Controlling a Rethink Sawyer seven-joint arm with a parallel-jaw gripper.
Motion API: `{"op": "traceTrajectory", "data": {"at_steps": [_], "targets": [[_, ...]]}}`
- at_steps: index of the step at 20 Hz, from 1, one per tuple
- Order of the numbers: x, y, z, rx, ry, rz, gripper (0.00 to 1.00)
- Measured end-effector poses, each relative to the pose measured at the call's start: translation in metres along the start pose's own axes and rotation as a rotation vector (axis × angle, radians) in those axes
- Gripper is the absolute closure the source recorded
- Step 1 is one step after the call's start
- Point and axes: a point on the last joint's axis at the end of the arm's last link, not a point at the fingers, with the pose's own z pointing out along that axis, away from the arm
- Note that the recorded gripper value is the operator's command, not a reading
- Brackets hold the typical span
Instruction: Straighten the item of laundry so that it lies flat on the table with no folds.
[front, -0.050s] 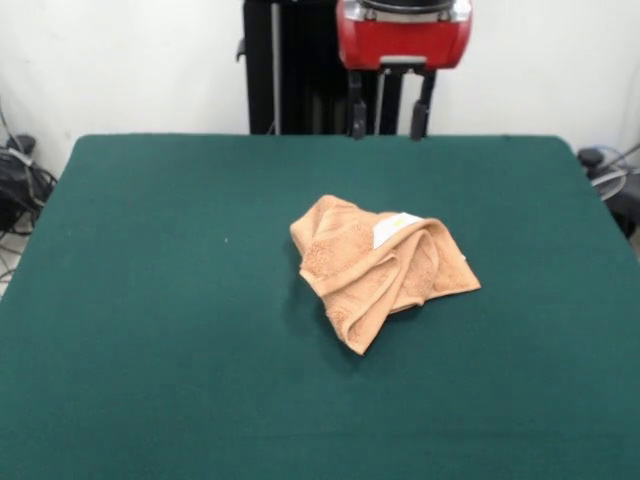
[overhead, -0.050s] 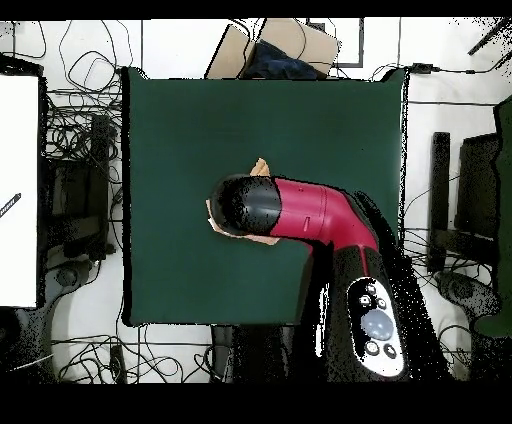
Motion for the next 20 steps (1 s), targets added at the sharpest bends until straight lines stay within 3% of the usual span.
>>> {"op": "traceTrajectory", "data": {"at_steps": [10,20], "targets": [[0.003,-0.038,0.019,0.009,0.024,0.039,0.0],[0.022,-0.032,0.068,-0.016,0.055,0.042,0.0]]}}
